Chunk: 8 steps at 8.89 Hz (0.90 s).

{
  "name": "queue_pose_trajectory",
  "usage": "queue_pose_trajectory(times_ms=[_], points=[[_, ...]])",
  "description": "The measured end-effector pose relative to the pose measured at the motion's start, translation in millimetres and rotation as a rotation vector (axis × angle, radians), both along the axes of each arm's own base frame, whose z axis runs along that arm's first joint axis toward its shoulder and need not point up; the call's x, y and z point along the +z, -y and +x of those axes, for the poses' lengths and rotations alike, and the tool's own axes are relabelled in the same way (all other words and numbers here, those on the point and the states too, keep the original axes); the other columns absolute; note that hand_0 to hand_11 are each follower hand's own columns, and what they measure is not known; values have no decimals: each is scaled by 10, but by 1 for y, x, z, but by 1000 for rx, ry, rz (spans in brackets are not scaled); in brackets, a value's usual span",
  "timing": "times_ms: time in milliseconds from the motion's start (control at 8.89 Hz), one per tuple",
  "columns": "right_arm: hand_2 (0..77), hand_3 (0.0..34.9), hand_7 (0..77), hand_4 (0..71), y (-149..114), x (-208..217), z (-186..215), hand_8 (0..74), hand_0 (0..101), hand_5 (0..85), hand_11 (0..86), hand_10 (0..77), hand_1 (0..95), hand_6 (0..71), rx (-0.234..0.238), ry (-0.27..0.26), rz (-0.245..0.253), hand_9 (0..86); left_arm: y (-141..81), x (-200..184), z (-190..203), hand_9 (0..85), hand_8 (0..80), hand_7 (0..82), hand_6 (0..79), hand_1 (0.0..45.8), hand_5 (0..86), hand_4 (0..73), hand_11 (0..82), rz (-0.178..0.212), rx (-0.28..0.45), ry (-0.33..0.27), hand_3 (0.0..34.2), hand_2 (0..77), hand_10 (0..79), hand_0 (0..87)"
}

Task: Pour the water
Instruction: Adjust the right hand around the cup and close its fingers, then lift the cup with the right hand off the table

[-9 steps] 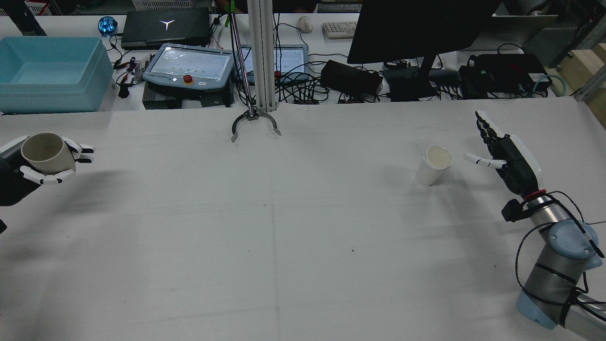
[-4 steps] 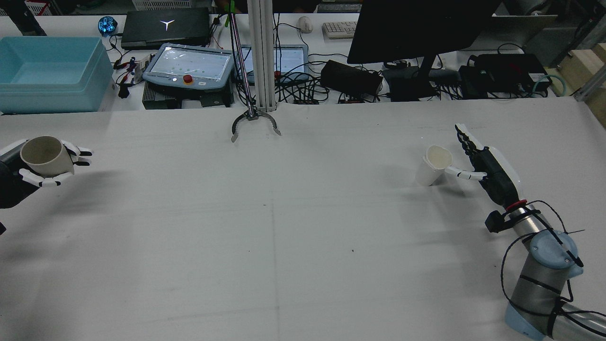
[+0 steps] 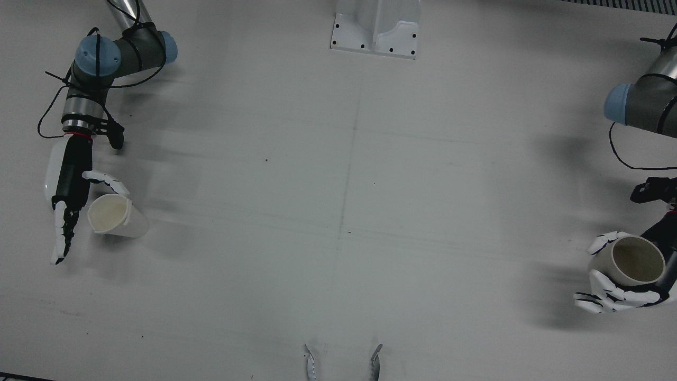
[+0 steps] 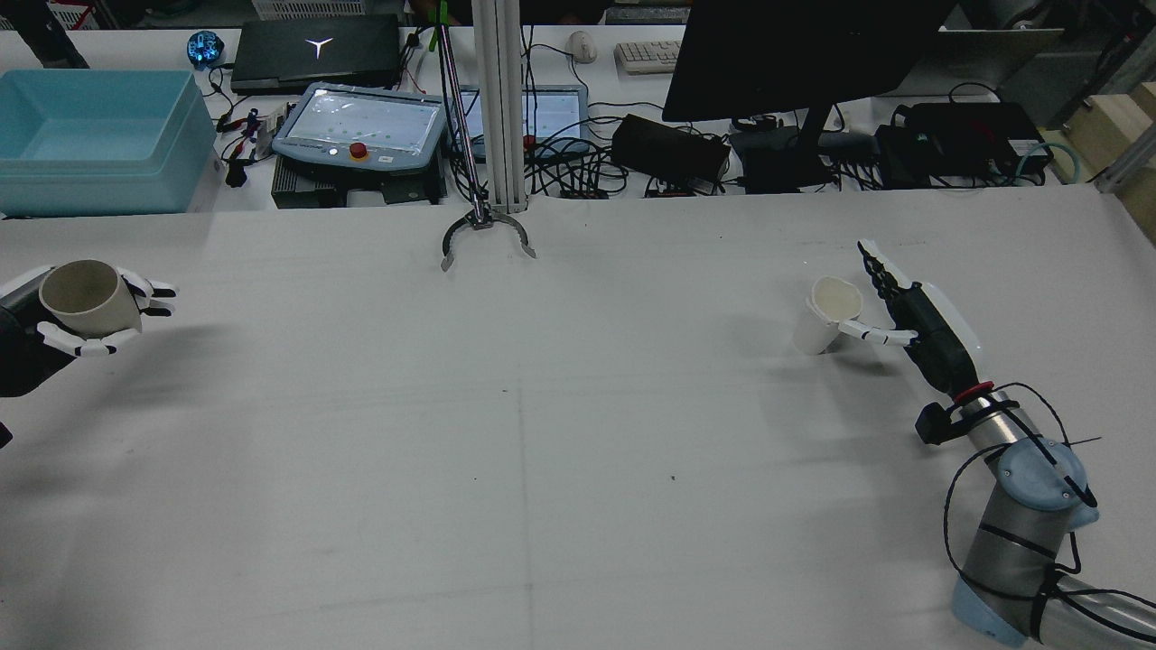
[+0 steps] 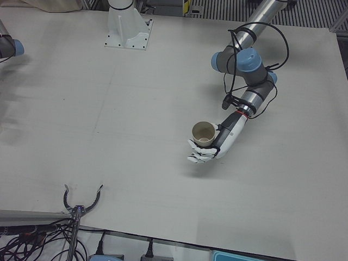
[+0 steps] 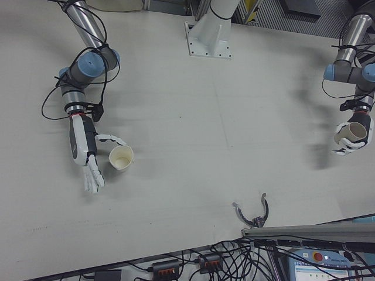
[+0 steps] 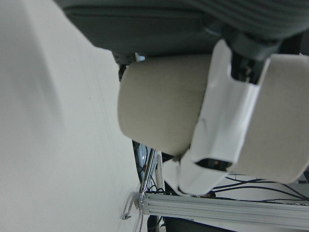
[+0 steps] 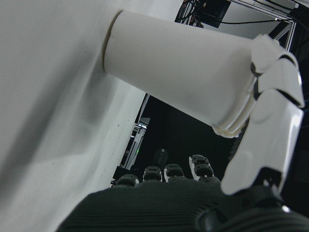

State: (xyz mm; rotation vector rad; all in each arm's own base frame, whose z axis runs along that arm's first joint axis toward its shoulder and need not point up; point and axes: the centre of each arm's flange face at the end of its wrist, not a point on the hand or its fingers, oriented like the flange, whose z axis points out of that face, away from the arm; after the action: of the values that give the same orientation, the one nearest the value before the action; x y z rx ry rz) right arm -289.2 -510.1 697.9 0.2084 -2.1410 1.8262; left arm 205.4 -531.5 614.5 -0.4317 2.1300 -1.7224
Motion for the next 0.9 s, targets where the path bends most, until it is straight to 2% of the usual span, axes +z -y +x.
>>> queue_pose_trajectory(times_ms=[562, 675, 899], points=[[213, 6, 5, 5, -4, -7, -22, 44, 470, 65, 5, 0, 191, 60, -32, 12, 7, 44, 2, -1, 1, 300, 251, 540, 447, 240, 278, 622, 322, -2, -1, 2, 0, 415, 202, 799], [235, 6, 5, 0, -3, -10, -24, 93, 481, 76, 11, 0, 191, 114, -32, 16, 10, 82, 2, -1, 1, 300, 251, 540, 447, 240, 278, 622, 322, -4, -1, 2, 0, 415, 202, 799], [235, 6, 5, 5, -3, -12, -25, 93, 490, 93, 5, 0, 213, 169, -33, 22, 12, 54, 2, -2, 1, 300, 240, 540, 447, 235, 278, 627, 322, -6, -1, 3, 0, 420, 202, 802]])
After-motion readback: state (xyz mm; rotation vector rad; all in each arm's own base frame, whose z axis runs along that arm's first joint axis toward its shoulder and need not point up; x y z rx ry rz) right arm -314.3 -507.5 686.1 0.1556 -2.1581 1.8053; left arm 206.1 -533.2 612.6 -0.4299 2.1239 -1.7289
